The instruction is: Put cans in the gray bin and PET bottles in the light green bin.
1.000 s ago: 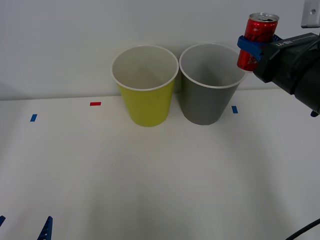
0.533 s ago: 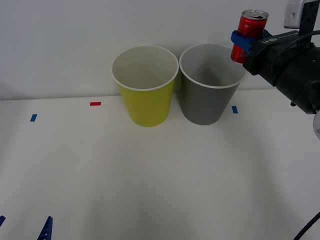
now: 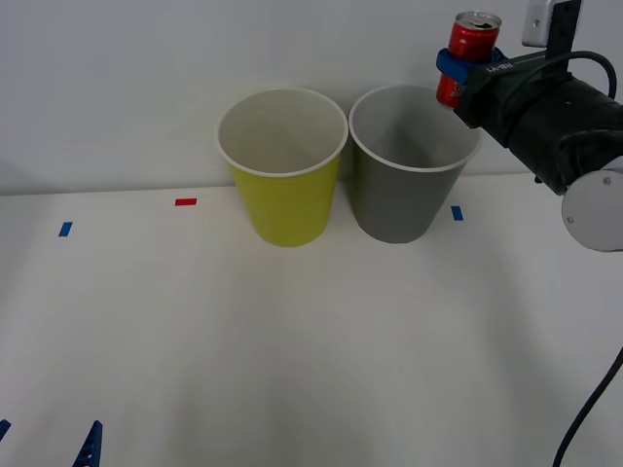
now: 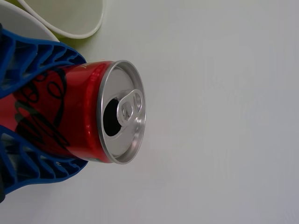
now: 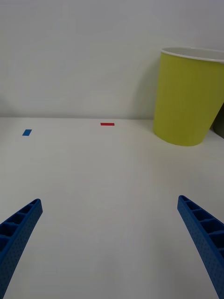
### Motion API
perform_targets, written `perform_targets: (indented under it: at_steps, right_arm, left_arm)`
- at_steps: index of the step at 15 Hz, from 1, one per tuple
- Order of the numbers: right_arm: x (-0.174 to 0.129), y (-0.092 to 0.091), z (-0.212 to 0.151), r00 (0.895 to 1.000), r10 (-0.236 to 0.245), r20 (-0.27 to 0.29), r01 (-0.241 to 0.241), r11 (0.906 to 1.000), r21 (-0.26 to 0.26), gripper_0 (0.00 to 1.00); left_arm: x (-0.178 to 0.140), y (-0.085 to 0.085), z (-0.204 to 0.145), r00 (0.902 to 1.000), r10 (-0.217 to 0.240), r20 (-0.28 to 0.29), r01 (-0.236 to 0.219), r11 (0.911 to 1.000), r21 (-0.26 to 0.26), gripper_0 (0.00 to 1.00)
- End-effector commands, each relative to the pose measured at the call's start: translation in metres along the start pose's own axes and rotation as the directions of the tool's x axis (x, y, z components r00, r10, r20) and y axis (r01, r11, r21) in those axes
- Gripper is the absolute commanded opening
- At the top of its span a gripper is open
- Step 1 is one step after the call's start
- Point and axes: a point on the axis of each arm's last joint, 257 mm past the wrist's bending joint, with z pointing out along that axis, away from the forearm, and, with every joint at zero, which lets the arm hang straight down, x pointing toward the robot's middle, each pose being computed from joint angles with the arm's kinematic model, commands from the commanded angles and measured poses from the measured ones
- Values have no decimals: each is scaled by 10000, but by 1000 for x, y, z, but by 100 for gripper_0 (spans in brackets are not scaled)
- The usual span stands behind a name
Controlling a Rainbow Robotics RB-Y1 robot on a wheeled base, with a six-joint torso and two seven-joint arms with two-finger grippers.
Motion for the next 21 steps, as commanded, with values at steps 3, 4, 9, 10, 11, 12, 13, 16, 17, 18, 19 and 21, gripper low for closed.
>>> perform_targets:
  at_steps: [3, 4, 9, 10, 11, 12, 13, 16, 17, 18, 19, 21]
  right_arm:
    - [2, -1, 31, 9995, -166, 271, 167, 9999, -20, 0]
    - [2, -2, 33, 9995, -186, 244, 186, 9998, 3, 0]
    - [6, 11, 37, 9996, -233, 154, 237, 9994, -246, 0]
    - [6, 14, 37, 9996, -232, 148, 236, 9993, -291, 0]
    - [6, 14, 38, 9995, -266, 142, 270, 9992, -303, 0]
    - [6, 14, 38, 9996, -251, 142, 255, 9992, -303, 0]
    - [6, 14, 38, 9995, -293, 140, 297, 9991, -288, 0]
    - [7, 12, 38, 9991, -398, 129, 400, 9990, -215, 55]
    - [8, 12, 38, 9989, -456, 82, 458, 9987, -209, 75]
    - [10, 12, 38, 9988, -482, 5, 482, 9986, -212, 86]
    - [10, 12, 38, 9986, -536, 14, 536, 9983, -230, 92]
    - [11, 13, 38, 9974, -721, 1, 721, 9971, -235, 98]
  left_arm:
    - [0, 0, 0, 10000, 0, 0, 0, 10000, 0, 100]
    - [0, 0, 0, 10000, 0, 0, 0, 10000, 0, 100]
    - [0, 0, 0, 10000, 0, 0, 0, 10000, 0, 100]
    - [0, 0, 0, 10000, 0, 0, 0, 10000, 0, 100]
    - [0, 0, 0, 10000, 0, 0, 0, 10000, 0, 100]
    - [0, 0, 0, 10000, 0, 0, 0, 10000, 0, 100]
    - [0, 0, 0, 10000, 0, 0, 0, 10000, 0, 100]
    - [0, 0, 0, 10000, 0, 0, 0, 10000, 0, 100]
    - [0, 0, 0, 10000, 0, 0, 0, 10000, 0, 100]
    - [0, 0, 0, 10000, 0, 0, 0, 10000, 0, 100]
    - [0, 0, 0, 10000, 0, 0, 0, 10000, 0, 100]
    - [0, 0, 0, 10000, 0, 0, 0, 10000, 0, 100]
